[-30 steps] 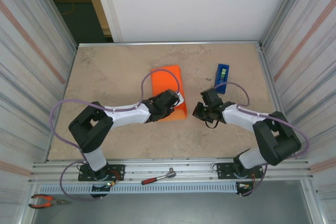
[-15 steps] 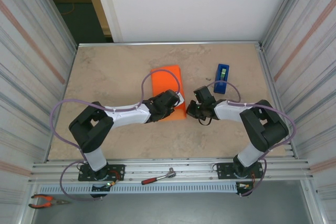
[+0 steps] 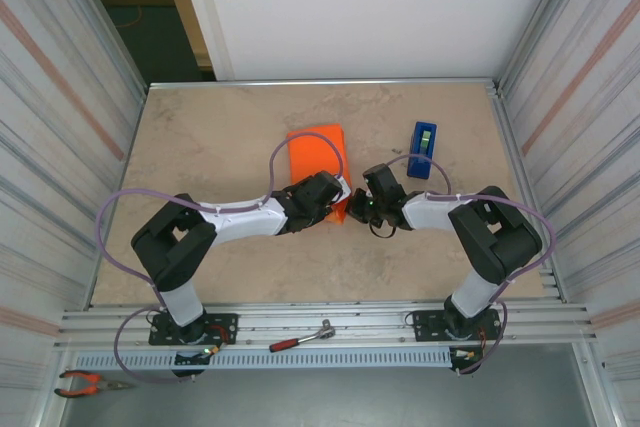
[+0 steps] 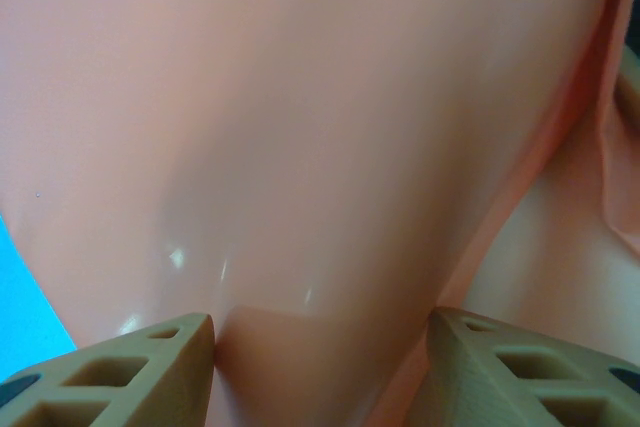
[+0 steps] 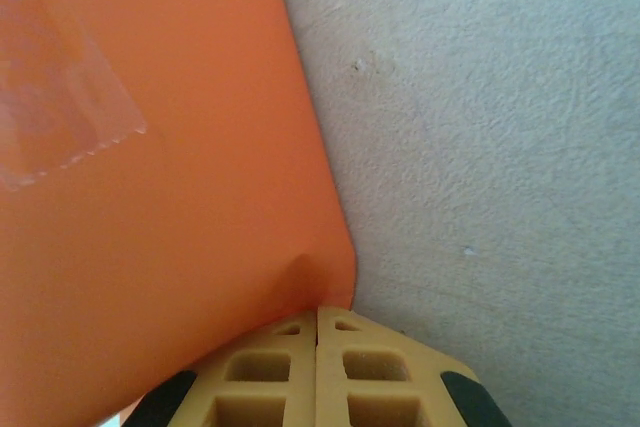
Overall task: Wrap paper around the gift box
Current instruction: Fold the wrapping paper for the gift box.
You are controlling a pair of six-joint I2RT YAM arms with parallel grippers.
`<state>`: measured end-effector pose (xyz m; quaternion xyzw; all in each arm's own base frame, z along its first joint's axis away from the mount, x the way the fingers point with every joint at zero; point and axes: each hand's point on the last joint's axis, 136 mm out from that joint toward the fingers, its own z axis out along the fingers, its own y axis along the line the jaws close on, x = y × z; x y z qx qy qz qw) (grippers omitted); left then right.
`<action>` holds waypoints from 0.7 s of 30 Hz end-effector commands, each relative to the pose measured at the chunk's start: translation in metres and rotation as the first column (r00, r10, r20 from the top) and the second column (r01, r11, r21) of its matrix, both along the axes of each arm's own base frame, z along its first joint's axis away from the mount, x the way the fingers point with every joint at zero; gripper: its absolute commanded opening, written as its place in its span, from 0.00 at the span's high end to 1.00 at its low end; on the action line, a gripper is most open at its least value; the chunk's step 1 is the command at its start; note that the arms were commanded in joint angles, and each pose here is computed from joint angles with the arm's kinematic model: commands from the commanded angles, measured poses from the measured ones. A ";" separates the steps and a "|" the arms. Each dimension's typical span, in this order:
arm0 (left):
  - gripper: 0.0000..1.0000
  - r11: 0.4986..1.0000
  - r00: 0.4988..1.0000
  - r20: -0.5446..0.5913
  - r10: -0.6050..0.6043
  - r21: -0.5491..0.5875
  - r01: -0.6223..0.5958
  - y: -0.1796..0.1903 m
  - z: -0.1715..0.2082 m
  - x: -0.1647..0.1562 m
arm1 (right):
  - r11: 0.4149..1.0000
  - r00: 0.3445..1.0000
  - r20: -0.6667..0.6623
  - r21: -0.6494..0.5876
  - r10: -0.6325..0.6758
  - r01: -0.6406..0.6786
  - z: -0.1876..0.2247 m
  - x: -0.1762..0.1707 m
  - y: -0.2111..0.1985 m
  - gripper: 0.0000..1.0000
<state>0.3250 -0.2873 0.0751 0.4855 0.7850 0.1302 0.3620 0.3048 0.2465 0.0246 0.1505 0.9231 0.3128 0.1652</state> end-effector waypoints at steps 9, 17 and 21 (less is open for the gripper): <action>0.43 0.997 0.996 -0.088 -0.021 0.078 0.028 0.008 -0.035 -0.018 | 0.998 0.999 0.028 0.060 -0.017 0.015 0.012 0.001 0.005 1.00; 0.43 0.996 0.996 -0.089 -0.021 0.081 0.028 0.009 -0.036 -0.018 | 0.998 0.998 0.048 0.063 -0.028 0.025 0.019 0.003 0.003 1.00; 0.43 0.996 0.996 -0.091 -0.021 0.085 0.029 0.010 -0.037 -0.019 | 0.998 0.999 0.041 0.065 -0.028 0.025 0.015 0.004 0.004 1.00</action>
